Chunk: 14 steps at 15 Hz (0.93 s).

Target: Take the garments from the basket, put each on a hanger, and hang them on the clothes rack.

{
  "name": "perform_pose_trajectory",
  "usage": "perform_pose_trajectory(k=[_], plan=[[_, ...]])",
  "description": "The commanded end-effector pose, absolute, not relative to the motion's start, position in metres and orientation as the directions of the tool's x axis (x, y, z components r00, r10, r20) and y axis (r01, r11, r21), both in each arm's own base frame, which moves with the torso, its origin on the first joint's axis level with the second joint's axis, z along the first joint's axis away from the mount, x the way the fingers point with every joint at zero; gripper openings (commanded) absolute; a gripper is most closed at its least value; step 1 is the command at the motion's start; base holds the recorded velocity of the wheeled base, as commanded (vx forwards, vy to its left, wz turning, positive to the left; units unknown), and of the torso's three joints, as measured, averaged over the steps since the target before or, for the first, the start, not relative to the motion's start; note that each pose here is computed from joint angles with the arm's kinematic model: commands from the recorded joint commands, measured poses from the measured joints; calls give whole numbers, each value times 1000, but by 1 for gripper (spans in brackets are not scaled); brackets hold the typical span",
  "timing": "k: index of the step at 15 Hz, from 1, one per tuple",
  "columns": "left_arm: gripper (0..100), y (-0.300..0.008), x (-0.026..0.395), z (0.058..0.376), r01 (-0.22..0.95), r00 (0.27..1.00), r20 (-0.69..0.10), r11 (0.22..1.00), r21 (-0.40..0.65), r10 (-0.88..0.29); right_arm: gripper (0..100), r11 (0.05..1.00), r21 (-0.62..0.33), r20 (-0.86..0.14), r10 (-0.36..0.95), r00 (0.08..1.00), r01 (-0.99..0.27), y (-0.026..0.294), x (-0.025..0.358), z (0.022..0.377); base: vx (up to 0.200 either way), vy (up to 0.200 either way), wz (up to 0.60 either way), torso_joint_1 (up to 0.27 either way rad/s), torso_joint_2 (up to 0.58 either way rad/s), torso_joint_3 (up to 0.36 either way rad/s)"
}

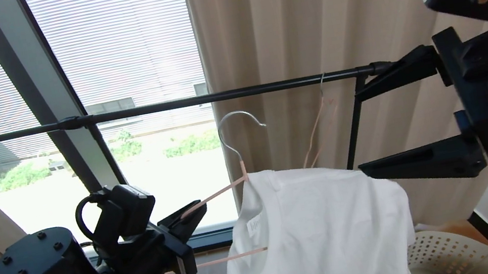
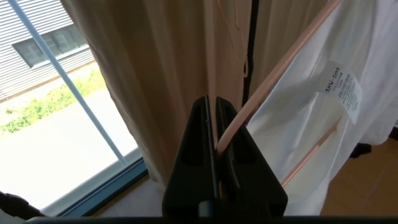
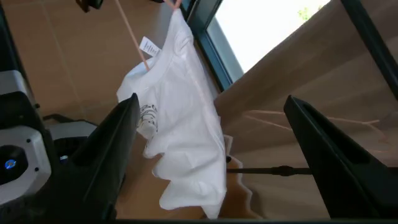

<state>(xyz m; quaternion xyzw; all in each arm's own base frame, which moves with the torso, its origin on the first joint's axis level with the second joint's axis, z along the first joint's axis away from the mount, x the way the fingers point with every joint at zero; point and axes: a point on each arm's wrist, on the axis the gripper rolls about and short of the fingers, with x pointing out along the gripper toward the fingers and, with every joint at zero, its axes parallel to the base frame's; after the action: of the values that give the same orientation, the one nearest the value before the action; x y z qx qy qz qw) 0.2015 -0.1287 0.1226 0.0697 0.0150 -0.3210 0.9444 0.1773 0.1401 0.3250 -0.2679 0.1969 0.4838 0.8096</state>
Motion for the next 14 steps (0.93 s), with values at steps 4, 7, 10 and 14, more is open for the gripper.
perform_pose_trajectory(k=[4, 7, 10, 14], plan=[[0, -128, 194, 125, 619, 785, -66, 772, 148, -616, 100, 180, -30, -738, 659, 144, -983, 138, 233, 314, 0, 0, 0, 0, 0, 0], [0, -128, 193, 126, 622, 782, -63, 769, 147, -620, 100, 170, 6, -752, 650, 107, -985, 151, 239, 303, 0, 0, 0, 0, 0, 0], [0, -128, 193, 126, 627, 778, -64, 765, 146, -625, 100, 174, 18, -759, 644, 100, -985, 153, 244, 298, 0, 0, 0, 0, 0, 0], [0, -129, 192, 126, 633, 773, -63, 761, 145, -631, 100, 174, 39, -771, 632, 81, -984, 159, 254, 288, 0, 0, 0, 0, 0, 0]])
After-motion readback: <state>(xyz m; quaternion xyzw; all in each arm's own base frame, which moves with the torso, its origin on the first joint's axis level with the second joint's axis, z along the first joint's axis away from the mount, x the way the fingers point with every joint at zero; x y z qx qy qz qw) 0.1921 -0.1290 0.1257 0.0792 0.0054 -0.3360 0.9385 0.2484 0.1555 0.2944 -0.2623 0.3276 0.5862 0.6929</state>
